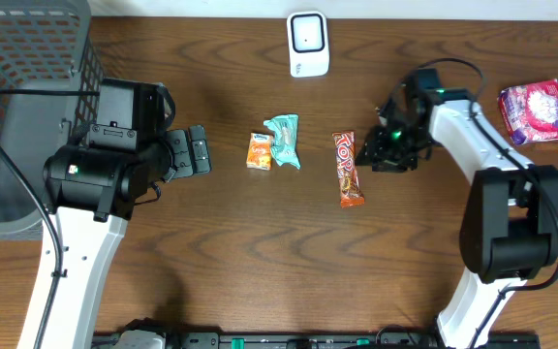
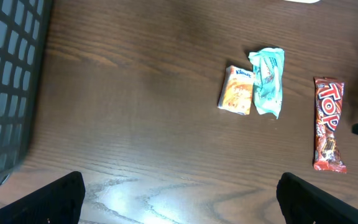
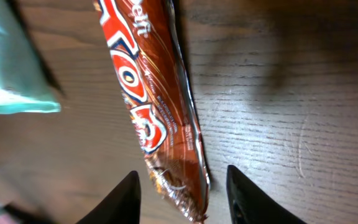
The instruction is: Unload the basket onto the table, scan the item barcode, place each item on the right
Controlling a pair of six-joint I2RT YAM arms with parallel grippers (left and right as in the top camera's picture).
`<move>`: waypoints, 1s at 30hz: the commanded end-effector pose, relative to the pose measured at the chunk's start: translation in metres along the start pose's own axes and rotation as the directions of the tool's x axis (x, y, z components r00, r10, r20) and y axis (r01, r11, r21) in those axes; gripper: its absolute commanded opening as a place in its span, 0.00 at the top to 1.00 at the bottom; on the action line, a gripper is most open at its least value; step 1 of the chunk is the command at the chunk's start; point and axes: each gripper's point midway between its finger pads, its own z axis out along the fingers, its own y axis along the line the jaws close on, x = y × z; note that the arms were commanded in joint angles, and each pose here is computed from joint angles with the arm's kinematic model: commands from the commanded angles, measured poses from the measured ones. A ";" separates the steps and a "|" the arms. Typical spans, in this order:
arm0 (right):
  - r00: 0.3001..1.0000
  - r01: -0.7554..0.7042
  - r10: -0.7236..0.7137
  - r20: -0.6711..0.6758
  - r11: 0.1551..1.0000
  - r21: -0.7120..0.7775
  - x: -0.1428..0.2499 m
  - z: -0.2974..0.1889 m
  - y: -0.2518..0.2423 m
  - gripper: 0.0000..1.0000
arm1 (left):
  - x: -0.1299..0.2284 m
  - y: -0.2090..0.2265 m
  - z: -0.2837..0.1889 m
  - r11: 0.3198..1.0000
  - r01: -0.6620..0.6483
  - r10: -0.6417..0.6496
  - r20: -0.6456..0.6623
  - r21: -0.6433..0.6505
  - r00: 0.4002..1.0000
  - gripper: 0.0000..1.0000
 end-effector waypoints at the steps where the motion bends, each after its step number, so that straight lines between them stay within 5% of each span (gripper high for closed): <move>1: 0.998 0.043 -0.052 0.046 0.984 0.170 -0.006 -0.001 -0.005 0.58 | 0.000 0.003 0.001 1.000 -0.004 0.004 -0.001 -0.015 1.000 0.02; 20: 0.969 0.151 -0.194 0.153 0.955 0.254 -0.030 -0.002 0.033 0.59 | 0.000 0.003 0.001 1.000 -0.004 0.004 -0.001 -0.015 1.000 0.02; 30: 0.962 0.134 -0.220 0.161 0.895 0.425 -0.022 0.007 0.025 0.59 | 0.000 0.003 0.001 1.000 -0.004 0.004 -0.001 -0.015 1.000 0.02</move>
